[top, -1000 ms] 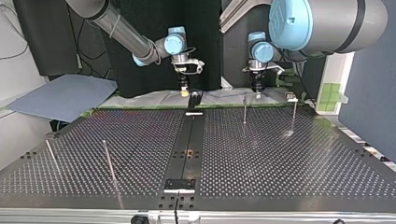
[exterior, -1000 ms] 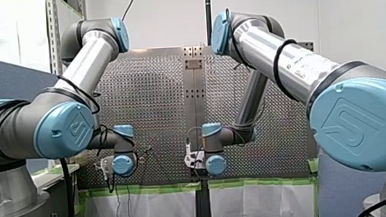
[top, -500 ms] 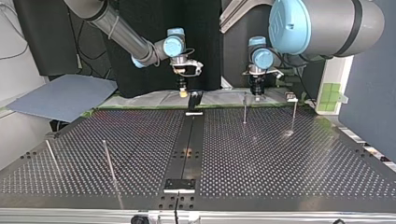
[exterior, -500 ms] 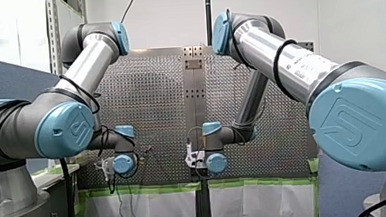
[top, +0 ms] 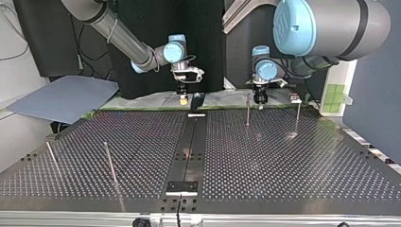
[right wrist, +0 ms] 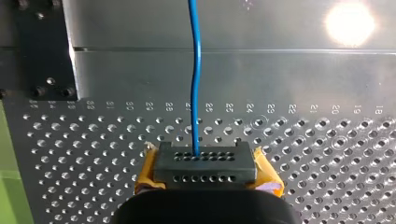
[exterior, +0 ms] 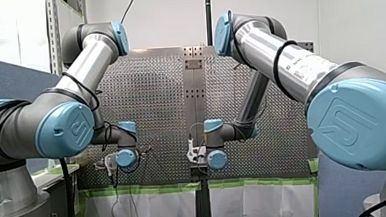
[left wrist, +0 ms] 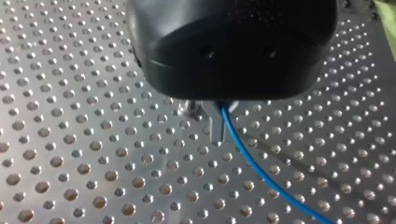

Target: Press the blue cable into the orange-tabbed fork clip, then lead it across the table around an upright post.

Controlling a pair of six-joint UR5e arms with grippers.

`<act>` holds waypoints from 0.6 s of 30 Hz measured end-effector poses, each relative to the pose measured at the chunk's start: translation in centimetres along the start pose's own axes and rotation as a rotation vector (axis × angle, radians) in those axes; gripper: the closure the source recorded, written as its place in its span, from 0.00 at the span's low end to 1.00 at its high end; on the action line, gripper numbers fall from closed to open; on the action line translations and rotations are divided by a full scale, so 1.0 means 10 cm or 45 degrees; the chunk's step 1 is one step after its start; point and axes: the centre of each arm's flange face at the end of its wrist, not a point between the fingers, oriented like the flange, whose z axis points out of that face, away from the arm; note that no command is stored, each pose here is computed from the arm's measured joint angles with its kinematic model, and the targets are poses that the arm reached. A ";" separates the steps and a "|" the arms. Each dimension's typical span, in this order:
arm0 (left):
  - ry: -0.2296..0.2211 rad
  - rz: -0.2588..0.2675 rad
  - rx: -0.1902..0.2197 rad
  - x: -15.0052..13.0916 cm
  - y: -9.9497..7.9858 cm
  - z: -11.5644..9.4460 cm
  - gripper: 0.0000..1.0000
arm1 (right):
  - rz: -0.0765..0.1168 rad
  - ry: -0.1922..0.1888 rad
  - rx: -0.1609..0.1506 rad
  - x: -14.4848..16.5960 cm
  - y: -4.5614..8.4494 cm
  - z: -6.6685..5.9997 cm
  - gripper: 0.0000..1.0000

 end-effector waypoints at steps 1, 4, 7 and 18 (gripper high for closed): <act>0.002 -0.006 0.003 -0.01 0.00 0.01 1.00 | 0.000 0.003 -0.002 0.01 0.01 0.02 1.00; 0.004 -0.020 0.008 -0.03 0.01 0.05 1.00 | -0.002 0.010 -0.012 0.04 0.05 0.07 1.00; 0.003 -0.026 0.007 -0.05 0.03 0.08 1.00 | -0.006 0.018 -0.024 0.06 0.11 0.13 1.00; 0.002 -0.008 -0.002 -0.07 0.09 0.11 0.69 | -0.025 0.029 -0.059 0.14 0.32 0.31 1.00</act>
